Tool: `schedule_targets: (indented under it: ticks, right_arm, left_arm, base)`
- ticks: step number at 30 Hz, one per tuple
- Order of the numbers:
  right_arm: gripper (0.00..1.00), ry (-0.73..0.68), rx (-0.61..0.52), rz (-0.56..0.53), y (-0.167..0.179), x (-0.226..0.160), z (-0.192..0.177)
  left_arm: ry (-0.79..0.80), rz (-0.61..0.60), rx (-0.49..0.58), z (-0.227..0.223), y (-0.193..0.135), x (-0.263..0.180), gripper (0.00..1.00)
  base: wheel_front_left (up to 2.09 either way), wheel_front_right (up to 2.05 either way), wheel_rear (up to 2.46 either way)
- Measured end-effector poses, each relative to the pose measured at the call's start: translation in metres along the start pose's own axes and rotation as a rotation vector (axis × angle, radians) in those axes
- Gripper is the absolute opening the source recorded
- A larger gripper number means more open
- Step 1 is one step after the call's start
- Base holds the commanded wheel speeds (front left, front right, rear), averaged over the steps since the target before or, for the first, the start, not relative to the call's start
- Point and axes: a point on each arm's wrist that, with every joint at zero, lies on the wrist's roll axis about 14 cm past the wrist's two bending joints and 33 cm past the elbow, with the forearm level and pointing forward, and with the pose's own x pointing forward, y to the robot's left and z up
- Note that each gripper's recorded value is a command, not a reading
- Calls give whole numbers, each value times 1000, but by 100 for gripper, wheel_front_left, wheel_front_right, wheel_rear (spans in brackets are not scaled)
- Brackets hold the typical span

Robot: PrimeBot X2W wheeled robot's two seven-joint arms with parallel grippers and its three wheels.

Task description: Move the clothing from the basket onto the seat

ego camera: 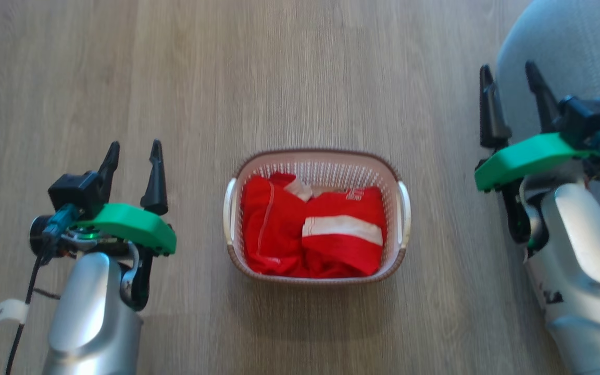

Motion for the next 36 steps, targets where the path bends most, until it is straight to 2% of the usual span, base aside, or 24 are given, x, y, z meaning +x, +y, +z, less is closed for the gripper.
schedule_targets:
  ticks: [6, 17, 28, 36]
  right_arm:
    - [100, -8, -3, -9, -11, 22, -12]
    - [100, 31, 4, -32, -33, 51, -58]
    - [100, 101, -1, -34, -49, 66, -114]
    - [100, 109, -6, -26, -54, 74, -132]
  left_arm:
    - [62, -53, -24, -28, -16, 21, 100]
    - [184, -160, -73, -89, -48, 54, 100]
    - [380, -421, -48, -176, -121, 58, 100]
    - [483, -637, 51, -227, -161, 53, 100]
  base:
    - [0, 0, 0]
    - [0, 0, 0]
    - [0, 0, 0]
    - [0, 0, 0]
